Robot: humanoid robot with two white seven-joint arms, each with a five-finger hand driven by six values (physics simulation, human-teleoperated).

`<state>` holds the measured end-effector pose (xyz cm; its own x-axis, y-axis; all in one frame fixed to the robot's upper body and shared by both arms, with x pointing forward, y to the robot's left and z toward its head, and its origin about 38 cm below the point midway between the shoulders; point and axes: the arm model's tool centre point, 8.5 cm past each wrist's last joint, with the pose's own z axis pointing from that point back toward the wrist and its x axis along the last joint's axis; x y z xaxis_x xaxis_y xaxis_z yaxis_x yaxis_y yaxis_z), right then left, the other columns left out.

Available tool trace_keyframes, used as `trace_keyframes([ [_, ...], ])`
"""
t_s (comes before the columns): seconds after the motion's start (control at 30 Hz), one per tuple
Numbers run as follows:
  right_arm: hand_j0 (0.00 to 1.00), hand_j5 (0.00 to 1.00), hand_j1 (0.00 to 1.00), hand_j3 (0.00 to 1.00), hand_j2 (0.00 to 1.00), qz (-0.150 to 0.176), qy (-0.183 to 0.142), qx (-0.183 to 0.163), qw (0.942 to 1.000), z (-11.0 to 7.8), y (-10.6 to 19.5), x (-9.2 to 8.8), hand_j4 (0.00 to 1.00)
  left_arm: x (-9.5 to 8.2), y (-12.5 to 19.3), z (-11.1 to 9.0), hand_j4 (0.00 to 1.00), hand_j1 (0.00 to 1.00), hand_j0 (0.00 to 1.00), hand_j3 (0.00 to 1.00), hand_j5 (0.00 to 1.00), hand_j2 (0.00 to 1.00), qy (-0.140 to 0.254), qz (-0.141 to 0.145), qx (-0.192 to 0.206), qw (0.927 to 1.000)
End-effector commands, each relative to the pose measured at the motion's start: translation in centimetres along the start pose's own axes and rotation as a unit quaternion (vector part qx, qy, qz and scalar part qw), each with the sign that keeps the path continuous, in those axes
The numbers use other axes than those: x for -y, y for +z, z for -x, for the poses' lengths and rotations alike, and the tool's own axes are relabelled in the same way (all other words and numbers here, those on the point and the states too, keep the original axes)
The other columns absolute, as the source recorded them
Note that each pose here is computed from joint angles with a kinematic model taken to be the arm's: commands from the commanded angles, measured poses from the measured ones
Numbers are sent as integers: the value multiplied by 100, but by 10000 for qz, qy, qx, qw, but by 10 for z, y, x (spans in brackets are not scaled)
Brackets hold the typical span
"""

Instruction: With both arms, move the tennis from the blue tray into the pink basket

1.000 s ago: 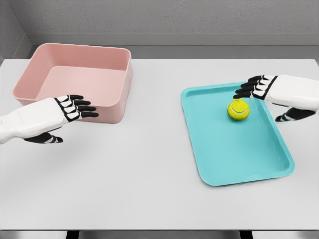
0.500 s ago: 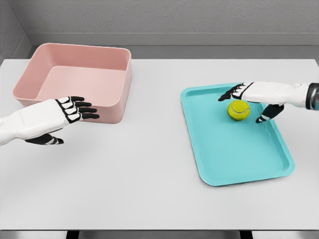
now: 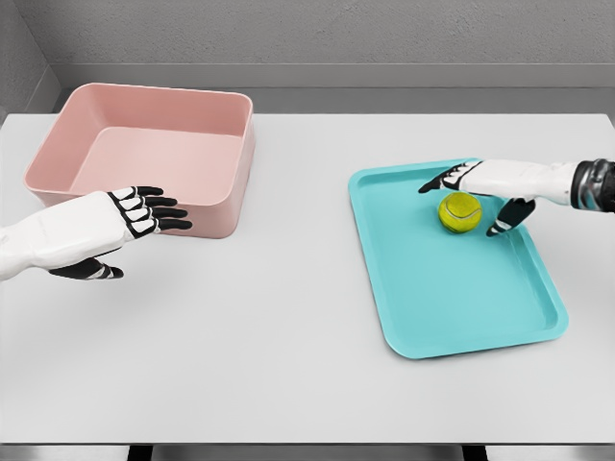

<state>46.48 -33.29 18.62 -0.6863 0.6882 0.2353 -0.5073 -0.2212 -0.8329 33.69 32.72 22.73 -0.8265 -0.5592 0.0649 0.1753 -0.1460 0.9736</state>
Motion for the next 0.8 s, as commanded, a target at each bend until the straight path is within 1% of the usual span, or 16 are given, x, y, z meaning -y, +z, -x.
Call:
trace_keyframes([
  [0.0, 100, 100, 100, 100, 100, -9, -69, -20, 10000, 2, -6, -3, 100, -1, 0, 0, 100, 100, 100, 100, 100, 100, 25, -16, 0, 10000],
  [0.2, 100, 100, 100, 100, 100, -36, -173, -110, 9998, 9, -5, -8, 100, -2, 0, 1, 100, 100, 100, 100, 100, 100, 14, -34, -3, 10000],
  [0.47, 100, 100, 100, 100, 100, -28, -160, -74, 9998, 7, -9, -7, 100, -2, 0, 1, 100, 100, 100, 100, 100, 100, 8, -30, -5, 10000],
  [0.53, 100, 100, 100, 100, 100, -98, -163, -148, 9997, 10, -12, -11, 100, -1, 0, 0, 100, 100, 100, 100, 100, 100, 15, -17, -5, 10000],
  [0.77, 98, 98, 98, 98, 98, -88, -133, -132, 9998, 9, -14, -9, 98, -2, 0, 0, 100, 100, 100, 100, 100, 100, 18, -40, -1, 10000],
])
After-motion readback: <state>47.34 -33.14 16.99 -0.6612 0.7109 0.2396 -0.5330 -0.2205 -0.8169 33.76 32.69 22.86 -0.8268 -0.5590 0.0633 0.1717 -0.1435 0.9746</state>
